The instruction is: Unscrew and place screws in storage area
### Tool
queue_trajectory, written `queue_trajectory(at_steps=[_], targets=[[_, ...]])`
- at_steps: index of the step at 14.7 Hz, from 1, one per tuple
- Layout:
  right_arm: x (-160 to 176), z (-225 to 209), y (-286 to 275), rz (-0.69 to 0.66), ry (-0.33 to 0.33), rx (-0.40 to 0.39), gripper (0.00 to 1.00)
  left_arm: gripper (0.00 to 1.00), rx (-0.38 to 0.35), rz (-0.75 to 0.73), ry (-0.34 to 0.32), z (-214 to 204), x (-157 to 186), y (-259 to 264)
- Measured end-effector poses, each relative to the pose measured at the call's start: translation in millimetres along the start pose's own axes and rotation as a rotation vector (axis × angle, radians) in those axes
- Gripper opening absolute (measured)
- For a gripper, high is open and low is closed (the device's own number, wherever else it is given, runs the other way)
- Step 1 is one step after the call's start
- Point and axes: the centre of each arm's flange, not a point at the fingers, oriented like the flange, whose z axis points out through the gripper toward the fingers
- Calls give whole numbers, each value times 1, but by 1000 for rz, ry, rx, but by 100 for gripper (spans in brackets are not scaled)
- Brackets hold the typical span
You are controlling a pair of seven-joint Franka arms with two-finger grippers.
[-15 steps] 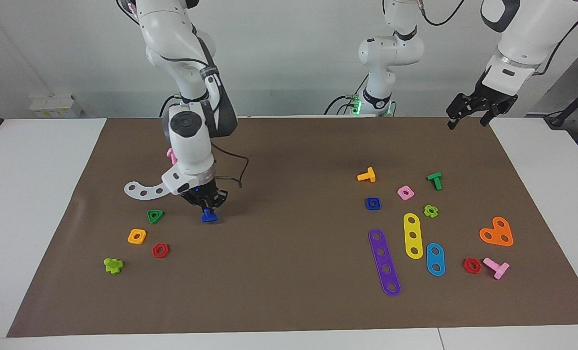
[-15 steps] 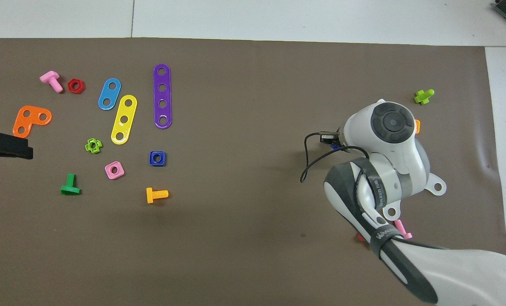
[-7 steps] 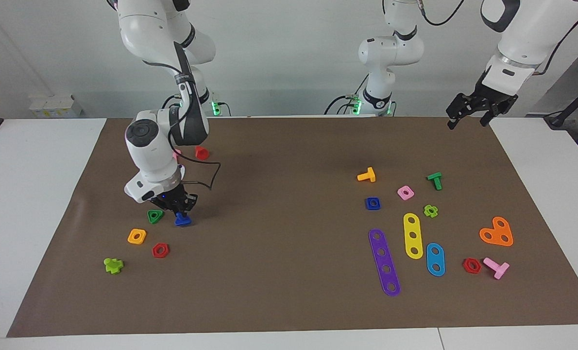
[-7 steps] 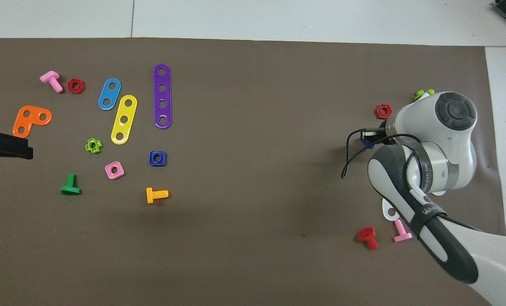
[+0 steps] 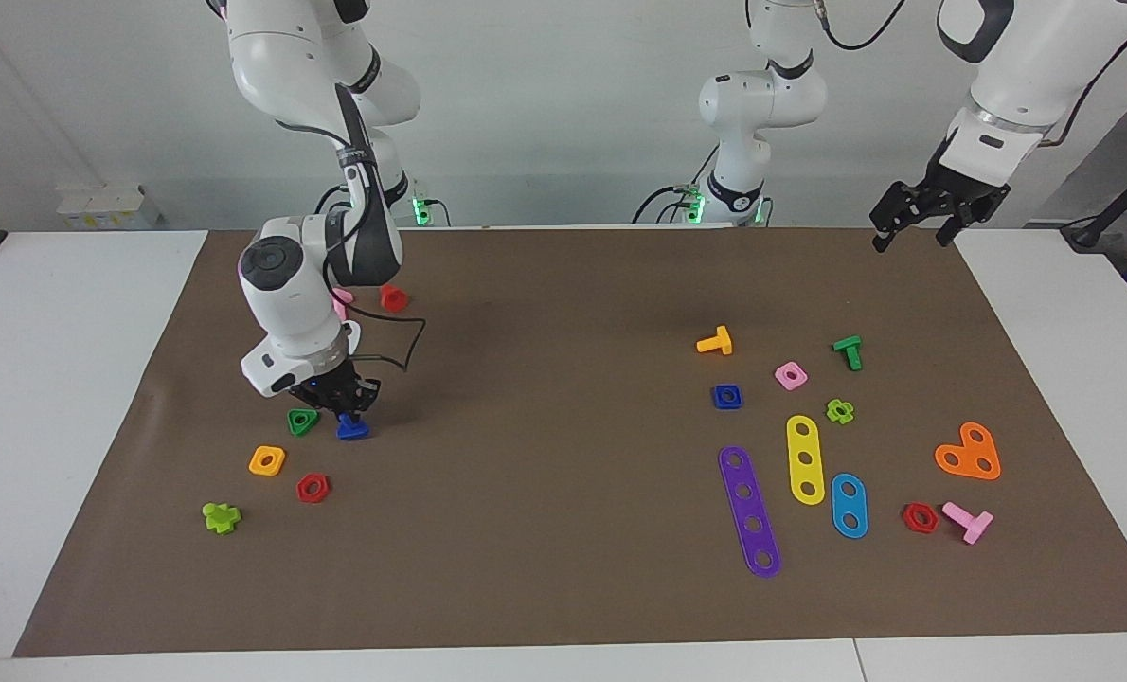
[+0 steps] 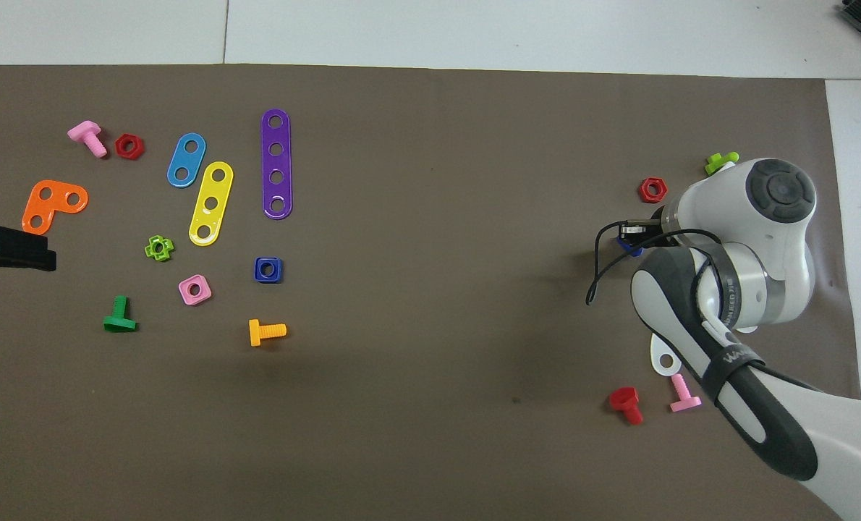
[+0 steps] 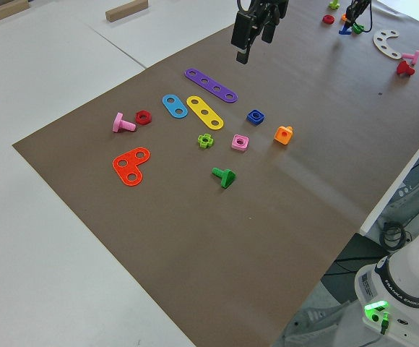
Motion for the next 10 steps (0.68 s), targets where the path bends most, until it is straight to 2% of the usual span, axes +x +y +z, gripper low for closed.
queue_trajectory(at_steps=[1,2,6,7,9,10], targets=[[0,0,0,0,0,0,19,100,0,0,0,0,0,0],[0,0,1,1,0,0,24,100,0,0,0,0,0,0],[2,-3,3,5,4,0,61,100,0,0,0,0,0,0],[3,-8,3,6,10,1,76,100,0,0,0,0,0,0],[7,-31,3,7,24,3,96,100,0,0,0,0,0,0],[9,-50,3,8,24,2,98,100,0,0,0,0,0,0]])
